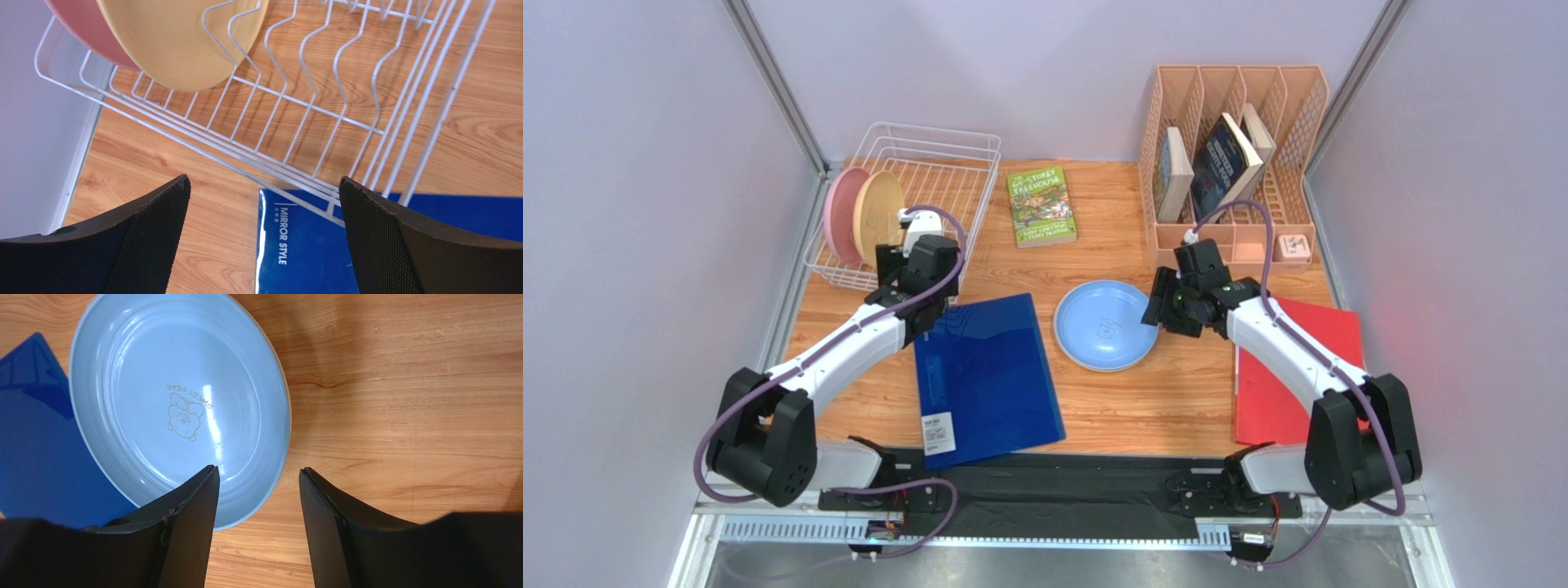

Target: Unload the plates from the dish rack

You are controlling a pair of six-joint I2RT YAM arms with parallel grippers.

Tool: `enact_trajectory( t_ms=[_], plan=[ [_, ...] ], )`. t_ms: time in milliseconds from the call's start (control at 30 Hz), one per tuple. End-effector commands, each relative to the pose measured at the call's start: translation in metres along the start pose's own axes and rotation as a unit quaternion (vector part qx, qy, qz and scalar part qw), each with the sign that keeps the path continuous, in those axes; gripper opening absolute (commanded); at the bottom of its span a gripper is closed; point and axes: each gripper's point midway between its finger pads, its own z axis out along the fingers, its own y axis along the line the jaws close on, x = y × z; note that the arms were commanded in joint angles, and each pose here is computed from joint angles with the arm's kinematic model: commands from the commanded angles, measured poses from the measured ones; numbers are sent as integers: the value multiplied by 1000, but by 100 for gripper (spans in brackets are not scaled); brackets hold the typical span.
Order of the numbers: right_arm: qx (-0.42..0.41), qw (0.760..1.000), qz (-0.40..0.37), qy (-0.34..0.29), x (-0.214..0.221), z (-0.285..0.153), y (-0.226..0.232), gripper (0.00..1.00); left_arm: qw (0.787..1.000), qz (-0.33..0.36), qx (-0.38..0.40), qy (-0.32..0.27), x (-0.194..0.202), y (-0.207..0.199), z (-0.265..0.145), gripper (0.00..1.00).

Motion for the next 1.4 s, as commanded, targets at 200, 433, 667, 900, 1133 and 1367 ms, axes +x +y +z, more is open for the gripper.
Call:
enact_trajectory(
  t_ms=[200, 433, 667, 900, 1133, 1367],
  plan=[
    [-29, 998, -12, -59, -29, -21, 16, 56, 993, -26, -97, -67, -78, 55, 23, 95],
    [-32, 998, -16, -43, -28, -10, 19, 56, 989, -41, -120, -79, -101, 83, 43, 95],
    [-39, 999, -19, -32, -27, -2, 23, 56, 989, -57, -117, -71, -101, 99, 78, 92],
    [-37, 999, -19, -23, -28, 8, 25, 56, 992, -66, -88, -53, -97, 91, 102, 66],
    [-38, 999, -14, -14, -25, 14, 26, 55, 992, -102, -52, -55, -101, 78, 101, 23],
    [-35, 999, -14, -16, -24, 13, 24, 55, 989, -139, -35, -26, -89, 68, 97, 5]
  ],
)
